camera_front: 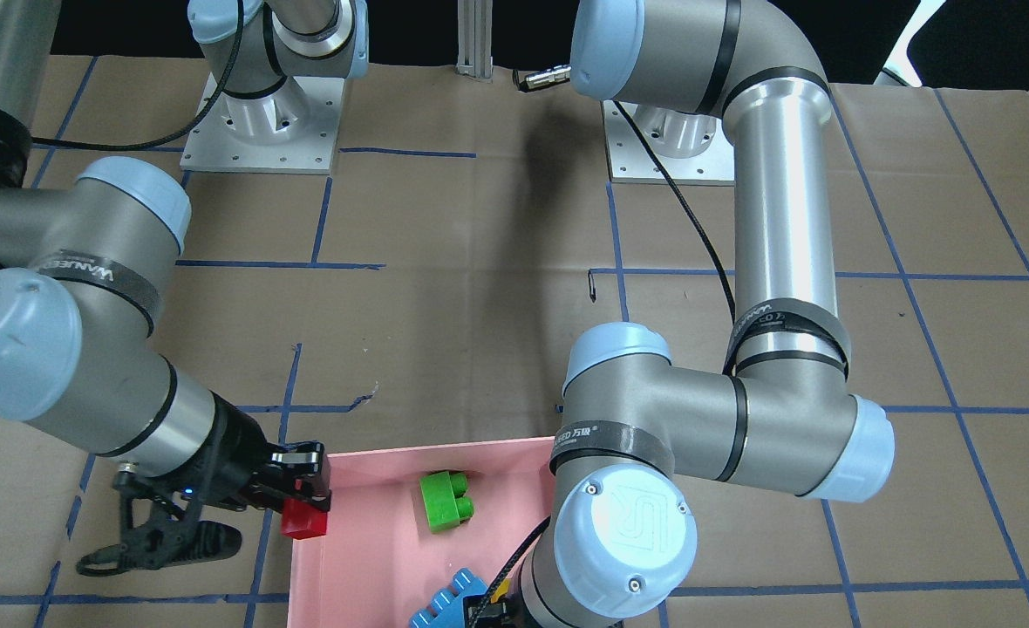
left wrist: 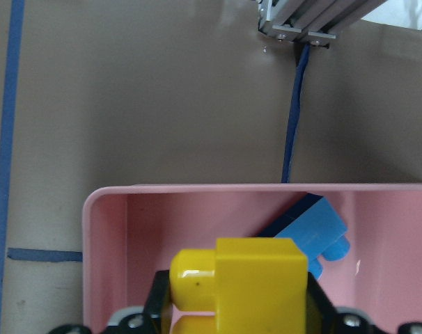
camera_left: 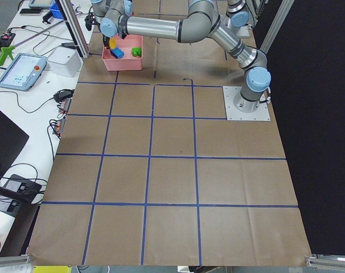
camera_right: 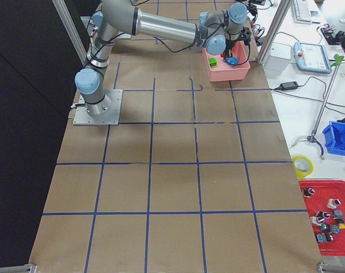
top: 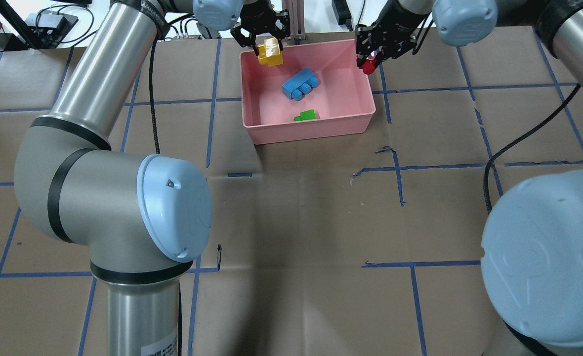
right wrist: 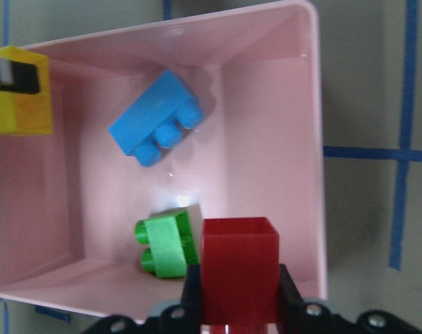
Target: Put all blocks into box
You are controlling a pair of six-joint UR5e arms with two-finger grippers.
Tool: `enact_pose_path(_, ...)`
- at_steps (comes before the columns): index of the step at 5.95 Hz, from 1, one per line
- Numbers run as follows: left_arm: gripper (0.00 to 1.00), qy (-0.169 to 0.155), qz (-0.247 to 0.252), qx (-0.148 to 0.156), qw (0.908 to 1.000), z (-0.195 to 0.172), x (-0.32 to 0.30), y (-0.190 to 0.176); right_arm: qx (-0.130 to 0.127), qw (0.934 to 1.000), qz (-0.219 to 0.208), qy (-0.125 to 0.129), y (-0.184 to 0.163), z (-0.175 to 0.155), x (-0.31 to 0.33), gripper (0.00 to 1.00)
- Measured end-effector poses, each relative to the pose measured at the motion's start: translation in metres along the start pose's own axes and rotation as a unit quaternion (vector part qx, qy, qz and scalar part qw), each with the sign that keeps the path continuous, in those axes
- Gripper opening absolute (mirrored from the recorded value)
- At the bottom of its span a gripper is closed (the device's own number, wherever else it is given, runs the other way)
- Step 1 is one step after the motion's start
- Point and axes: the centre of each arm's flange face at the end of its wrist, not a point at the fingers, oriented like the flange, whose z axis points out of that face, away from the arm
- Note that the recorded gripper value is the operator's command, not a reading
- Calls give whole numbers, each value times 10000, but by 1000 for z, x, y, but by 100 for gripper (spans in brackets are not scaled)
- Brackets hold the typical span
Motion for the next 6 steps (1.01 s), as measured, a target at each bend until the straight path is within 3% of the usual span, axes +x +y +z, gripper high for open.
enact_pose_path(1,99,-7,-6,-19,10000,1,0,3,51,9993,0,-373,-4,21,-17,99)
enact_pose_path(2,99,-13,-29,-20,10000,-13,-7,5,43,9974,115,-714,-5,32,-28,100)
enact_pose_path(3,100,-22,-40,-9,10000,-38,-28,3,15,9958,170,-900,-5,35,-32,100)
enact_pose_path(5,99,-85,123,-63,9999,-110,-100,-4,-31,9956,181,-921,-3,36,-32,100)
enact_pose_path(6,99,-174,228,-147,9995,-148,-132,3,-20,9972,193,-717,-1,31,-26,100)
